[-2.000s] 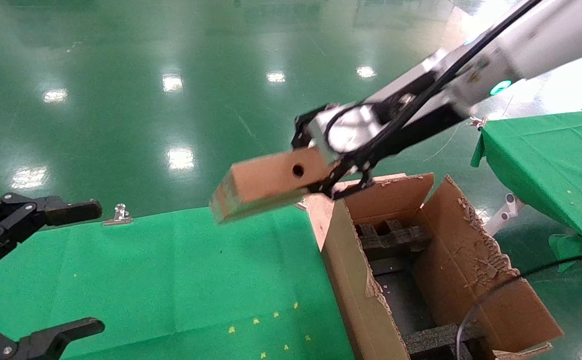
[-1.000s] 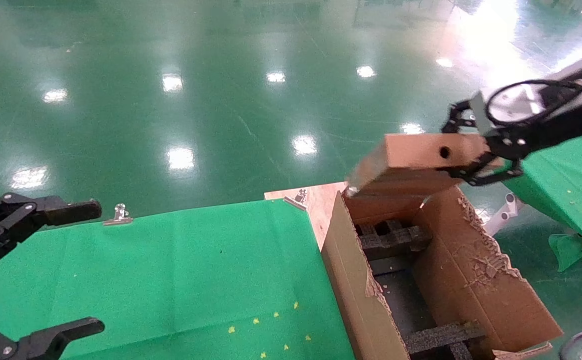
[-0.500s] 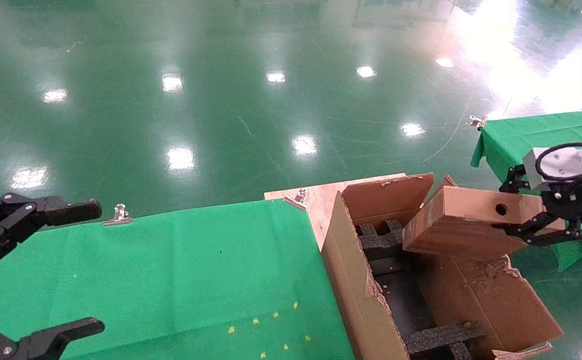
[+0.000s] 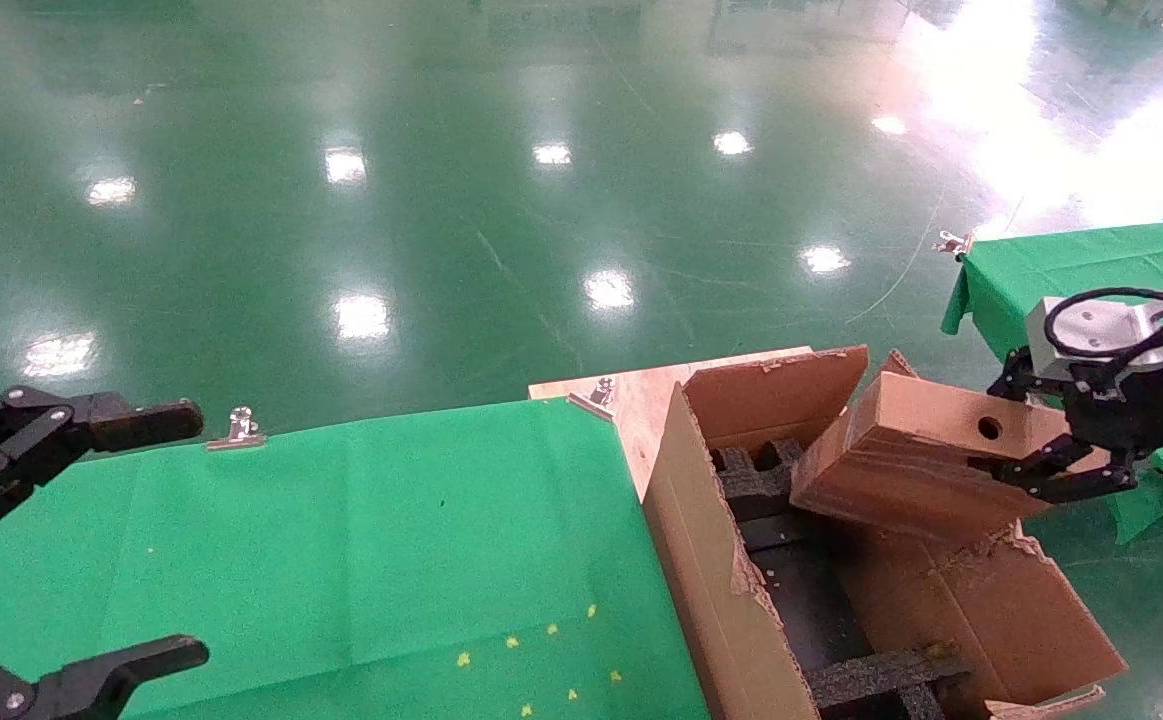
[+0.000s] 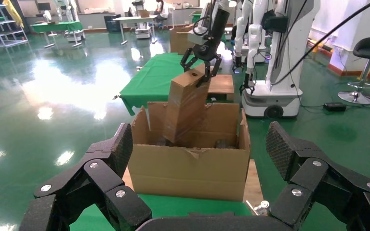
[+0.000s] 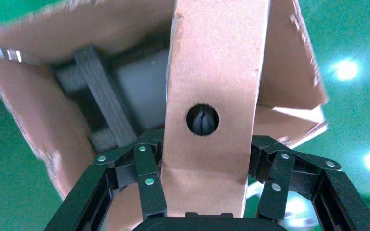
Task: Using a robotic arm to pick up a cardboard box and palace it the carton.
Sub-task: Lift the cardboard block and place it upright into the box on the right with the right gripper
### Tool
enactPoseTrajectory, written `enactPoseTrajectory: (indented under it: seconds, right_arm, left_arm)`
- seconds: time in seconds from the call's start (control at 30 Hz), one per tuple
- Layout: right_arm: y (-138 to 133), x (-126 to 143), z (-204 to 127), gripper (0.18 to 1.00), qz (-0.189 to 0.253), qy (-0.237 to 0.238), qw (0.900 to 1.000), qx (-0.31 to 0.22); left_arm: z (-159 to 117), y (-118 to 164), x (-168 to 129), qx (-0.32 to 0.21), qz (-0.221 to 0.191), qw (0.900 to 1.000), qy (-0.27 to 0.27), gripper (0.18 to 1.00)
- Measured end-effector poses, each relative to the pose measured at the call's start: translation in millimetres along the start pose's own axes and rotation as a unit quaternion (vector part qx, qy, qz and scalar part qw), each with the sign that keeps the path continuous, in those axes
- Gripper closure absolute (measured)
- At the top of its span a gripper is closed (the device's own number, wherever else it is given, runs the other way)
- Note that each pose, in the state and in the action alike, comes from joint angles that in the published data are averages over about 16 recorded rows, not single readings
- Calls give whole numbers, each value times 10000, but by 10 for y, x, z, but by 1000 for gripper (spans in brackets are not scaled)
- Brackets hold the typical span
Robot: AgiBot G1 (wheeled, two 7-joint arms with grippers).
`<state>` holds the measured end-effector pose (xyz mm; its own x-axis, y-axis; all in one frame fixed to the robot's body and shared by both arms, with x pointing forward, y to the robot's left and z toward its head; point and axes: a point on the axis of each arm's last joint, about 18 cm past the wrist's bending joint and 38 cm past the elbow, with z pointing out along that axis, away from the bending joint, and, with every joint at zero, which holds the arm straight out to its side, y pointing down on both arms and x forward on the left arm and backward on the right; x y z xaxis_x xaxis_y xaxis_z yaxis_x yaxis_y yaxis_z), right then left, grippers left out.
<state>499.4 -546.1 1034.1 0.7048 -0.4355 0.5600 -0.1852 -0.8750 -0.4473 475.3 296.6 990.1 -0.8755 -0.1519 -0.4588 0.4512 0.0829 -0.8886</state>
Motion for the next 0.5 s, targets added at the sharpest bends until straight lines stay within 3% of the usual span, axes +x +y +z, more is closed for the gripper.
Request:
enactPoseTrajectory:
  seconds: [0.23,0.5]
  right_arm:
    - [154,10,136,863,1370,86,9905,-39]
    - [359,34,275,865,2912,354,9560,-81]
  left_arm:
    - [0,0,0,0,0,10000,0,184]
    - [0,0,0,0,0,10000,0,184]
